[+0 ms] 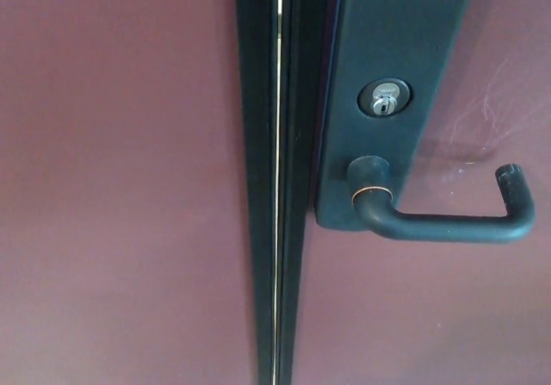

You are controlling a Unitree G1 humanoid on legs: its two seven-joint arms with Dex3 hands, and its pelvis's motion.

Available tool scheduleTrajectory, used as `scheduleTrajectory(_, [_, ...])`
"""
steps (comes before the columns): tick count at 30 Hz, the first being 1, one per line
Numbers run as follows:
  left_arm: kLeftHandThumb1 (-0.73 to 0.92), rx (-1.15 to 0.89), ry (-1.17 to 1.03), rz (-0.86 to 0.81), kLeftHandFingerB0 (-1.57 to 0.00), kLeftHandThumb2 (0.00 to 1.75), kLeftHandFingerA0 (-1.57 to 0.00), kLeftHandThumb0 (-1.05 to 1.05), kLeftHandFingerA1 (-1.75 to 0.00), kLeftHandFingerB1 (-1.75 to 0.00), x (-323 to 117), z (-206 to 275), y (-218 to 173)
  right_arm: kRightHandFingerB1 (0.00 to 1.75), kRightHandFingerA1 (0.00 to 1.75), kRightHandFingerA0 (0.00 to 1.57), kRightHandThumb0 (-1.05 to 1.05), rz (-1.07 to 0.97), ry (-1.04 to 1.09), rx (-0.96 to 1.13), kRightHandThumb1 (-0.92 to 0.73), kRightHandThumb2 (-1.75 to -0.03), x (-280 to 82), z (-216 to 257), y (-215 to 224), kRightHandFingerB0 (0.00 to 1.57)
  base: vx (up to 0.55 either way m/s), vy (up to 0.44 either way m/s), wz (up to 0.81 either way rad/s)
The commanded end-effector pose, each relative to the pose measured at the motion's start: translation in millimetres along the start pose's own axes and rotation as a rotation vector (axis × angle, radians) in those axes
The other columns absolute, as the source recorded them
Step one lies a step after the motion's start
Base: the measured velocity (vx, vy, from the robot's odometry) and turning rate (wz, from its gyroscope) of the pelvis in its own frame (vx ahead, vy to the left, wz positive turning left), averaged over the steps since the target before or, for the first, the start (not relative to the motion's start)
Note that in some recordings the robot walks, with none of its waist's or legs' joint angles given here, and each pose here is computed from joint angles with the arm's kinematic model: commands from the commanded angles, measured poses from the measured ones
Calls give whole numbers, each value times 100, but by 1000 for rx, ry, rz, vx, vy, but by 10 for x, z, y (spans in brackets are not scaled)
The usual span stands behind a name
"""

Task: The robot walks towards the door handle and put its right hand on it and twist the handle

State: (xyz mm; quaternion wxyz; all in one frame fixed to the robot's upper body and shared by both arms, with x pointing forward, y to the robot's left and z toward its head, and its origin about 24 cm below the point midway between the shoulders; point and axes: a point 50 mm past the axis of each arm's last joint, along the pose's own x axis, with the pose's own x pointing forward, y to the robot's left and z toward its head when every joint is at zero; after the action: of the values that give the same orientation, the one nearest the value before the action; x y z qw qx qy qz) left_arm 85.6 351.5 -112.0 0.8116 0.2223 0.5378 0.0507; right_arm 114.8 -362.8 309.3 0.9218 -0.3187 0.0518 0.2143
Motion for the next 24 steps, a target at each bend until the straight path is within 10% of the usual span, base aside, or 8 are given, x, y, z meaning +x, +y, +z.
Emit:
scheduleTrajectory(1, [14, -15, -9, 1, -65, 86, -87, -46, -92, -81, 12, 53, 20, 34, 41, 39, -58, 137, 53, 272, -46, -55, 52, -763, 574, 36, 0, 0, 0])
scheduleTrajectory(11, [21, -136, -36, 58, -53, 89, -66, -71, -99, -86, 2, 56, 83, 42, 53, 35, -59, -67, 485, 631, -41, -80, 656, -2249, 1786, 19, 0, 0, 0])
scheduleTrajectory(16, [34, -216, -44, 66, -49, 89, -55, -93, -104, -91, 0, 41, 71, 32, 40, 37, -58, -85, 576, 665, -56, -56, 780, -2496, 2048, 30, 0, 0, 0])
scheduleTrajectory(17, [61, -265, -45, 61, -39, 61, -41, -103, -114, -103, 5, 28, 25, 31, 39, 37, -61, -68, 652, 710, -55, -57, 855, -2683, 2190, 28, 0, 0, 0])
scheduleTrajectory(18, [41, -296, -39, 53, -37, 102, -39, -103, -96, -90, 6, 13, 2, 40, 47, 31, -68, -58, 756, 733, -45, -76, 915, -2852, 2372, 22, 0, 0, 0])
scheduleTrajectory(19, [65, -303, -35, 48, -31, 59, -31, -105, -112, -103, 3, -1, -2, 39, 46, 30, -70, -56, 804, 738, -45, -77, 928, -2918, 2459, 20, 0, 0, 0])
scheduleTrajectory(20, [43, -311, -34, 43, -36, 104, -45, -105, -99, -90, -2, -18, -5, 39, 46, 30, -71, -54, 844, 750, -45, -78, 935, -2974, 2538, 20, 0, 0, 0])
scheduleTrajectory(24, [43, -291, -33, 40, -29, 103, -46, -105, -100, -86, -4, -27, -18, 39, 44, 27, -70, -49, 899, 784, -45, -78, 998, -3047, 2700, 19, 0, 0, 0])
